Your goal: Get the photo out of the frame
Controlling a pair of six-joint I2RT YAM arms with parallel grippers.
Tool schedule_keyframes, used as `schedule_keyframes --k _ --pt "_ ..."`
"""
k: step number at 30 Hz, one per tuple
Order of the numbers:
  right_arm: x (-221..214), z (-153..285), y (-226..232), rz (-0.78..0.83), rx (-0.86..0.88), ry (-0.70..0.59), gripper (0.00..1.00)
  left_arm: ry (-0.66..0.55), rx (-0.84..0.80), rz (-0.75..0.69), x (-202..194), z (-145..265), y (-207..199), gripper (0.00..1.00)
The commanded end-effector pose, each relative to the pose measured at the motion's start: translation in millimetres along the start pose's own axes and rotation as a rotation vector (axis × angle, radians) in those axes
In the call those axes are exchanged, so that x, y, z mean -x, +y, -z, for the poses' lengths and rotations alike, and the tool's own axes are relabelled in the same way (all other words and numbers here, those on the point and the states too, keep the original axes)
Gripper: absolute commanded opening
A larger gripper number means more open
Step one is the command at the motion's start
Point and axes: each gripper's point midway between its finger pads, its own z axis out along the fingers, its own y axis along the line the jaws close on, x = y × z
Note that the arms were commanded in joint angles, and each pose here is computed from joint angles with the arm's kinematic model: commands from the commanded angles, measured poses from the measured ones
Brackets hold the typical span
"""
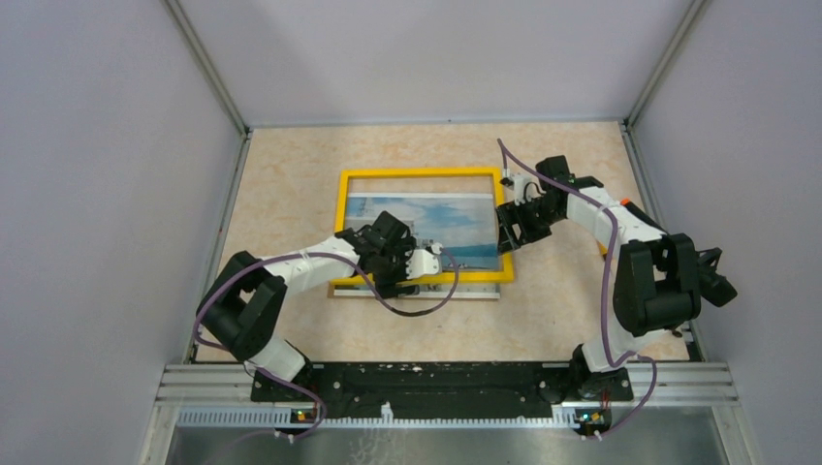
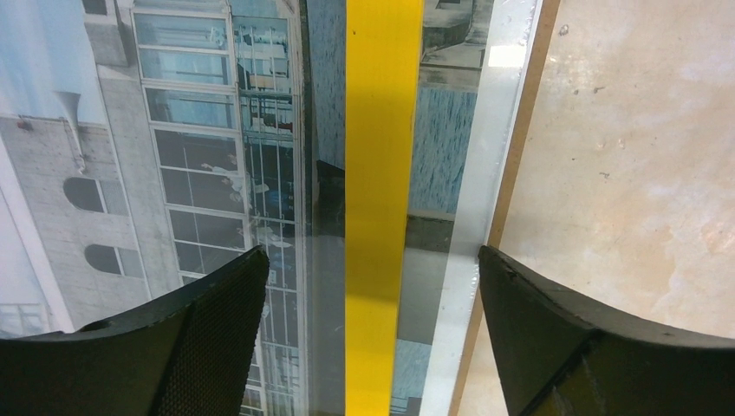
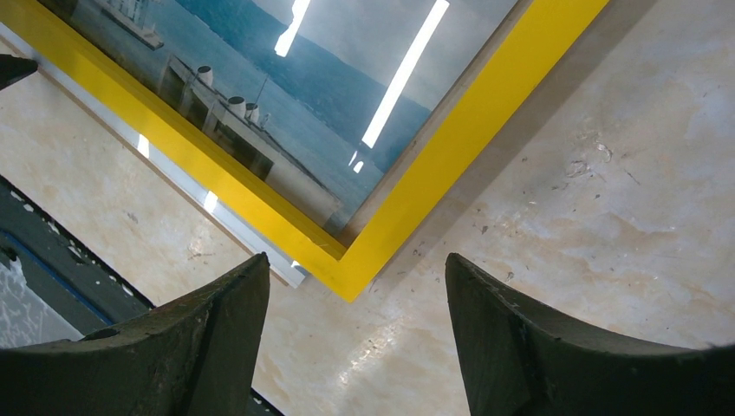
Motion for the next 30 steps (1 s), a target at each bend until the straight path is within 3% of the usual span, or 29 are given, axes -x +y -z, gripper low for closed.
schedule_keyframes --k 1,10,15,18,23,25,27,30 --pt "16 14 1 0.038 -0.015 -0.058 0.72 -0.049 0.145 0.010 21 0 41 0.86" --pt "16 13 0 0.037 -0.013 -0.055 0.72 -0.065 0.183 0.024 26 -1 57 0.72" --pt "16 12 0 0.036 -0.010 -0.054 0.71 -0.093 0.122 0.032 32 -1 51 0.67" --pt "16 12 -1 0.026 -0.020 -0.057 0.70 -0.159 0.069 0.110 40 10 51 0.73" --pt "8 8 -2 -0.014 -0.012 -0.046 0.68 -0.223 0.031 0.243 56 27 69 0.73" --pt "3 7 -3 -0.033 -0.003 -0.038 0.68 -0.248 0.016 0.212 63 28 69 0.78" --pt "0 7 -4 -0.044 -0.002 -0.032 0.68 -0.255 0.026 0.172 68 25 67 0.90" --pt "-2 9 -5 -0.053 0.002 -0.038 0.67 -0.249 0.011 0.114 76 16 58 0.96"
